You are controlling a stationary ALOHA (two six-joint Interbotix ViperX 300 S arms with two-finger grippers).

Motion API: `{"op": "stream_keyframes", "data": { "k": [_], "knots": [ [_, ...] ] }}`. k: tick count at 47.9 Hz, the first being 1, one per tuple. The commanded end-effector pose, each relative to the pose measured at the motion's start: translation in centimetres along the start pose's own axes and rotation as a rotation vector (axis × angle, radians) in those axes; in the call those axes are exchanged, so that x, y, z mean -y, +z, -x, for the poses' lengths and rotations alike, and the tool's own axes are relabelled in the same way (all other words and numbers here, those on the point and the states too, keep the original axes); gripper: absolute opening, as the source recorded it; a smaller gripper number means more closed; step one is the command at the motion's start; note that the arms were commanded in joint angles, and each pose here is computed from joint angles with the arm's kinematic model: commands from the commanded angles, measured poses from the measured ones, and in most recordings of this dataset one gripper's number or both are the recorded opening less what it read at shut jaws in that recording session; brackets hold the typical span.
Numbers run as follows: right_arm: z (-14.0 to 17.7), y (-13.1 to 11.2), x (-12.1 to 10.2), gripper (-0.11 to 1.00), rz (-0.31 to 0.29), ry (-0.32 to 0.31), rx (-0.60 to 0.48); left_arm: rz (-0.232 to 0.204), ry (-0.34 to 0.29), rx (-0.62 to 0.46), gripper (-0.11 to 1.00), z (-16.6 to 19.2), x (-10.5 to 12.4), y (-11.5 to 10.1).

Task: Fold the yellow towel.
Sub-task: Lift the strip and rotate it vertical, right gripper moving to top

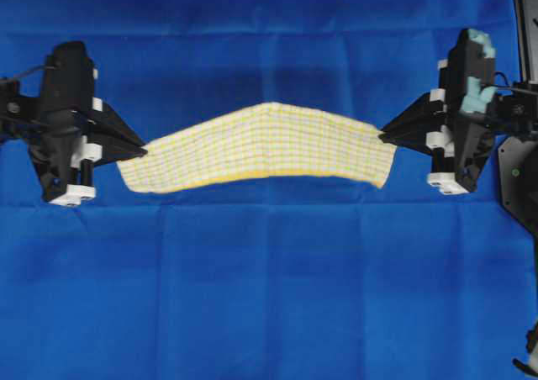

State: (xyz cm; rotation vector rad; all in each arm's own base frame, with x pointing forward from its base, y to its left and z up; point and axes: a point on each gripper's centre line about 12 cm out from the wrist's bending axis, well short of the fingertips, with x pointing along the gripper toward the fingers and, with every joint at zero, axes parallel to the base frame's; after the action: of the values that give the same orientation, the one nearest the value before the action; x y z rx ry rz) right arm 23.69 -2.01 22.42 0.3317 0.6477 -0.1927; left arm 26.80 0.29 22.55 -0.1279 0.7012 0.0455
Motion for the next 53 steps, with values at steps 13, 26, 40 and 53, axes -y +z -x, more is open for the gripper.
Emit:
{"op": "stream_keyframes", "data": {
  "k": [13, 26, 40, 53],
  "knots": [
    [-0.3, 1.5, 0.4, 0.03, -0.012, -0.015, 0.047, 0.000, -0.013, 0.051, 0.02, 0.8, 0.4, 1.0],
    [-2.6, 3.3, 3.9, 0.03, -0.039, -0.130, 0.078, -0.057, -0.099, 0.158, 0.02, -0.4, 3.3, 2.5],
    [-4.7, 6.2, 8.5, 0.03, -0.088, -0.254, 0.099, -0.122, -0.189, 0.202, 0.02, -2.5, 7.0, 3.4],
    [-6.3, 9.0, 11.5, 0.03, -0.085, -0.320, 0.121, -0.142, -0.221, 0.256, 0.02, -4.8, 9.0, 5.2]
  ]
}}
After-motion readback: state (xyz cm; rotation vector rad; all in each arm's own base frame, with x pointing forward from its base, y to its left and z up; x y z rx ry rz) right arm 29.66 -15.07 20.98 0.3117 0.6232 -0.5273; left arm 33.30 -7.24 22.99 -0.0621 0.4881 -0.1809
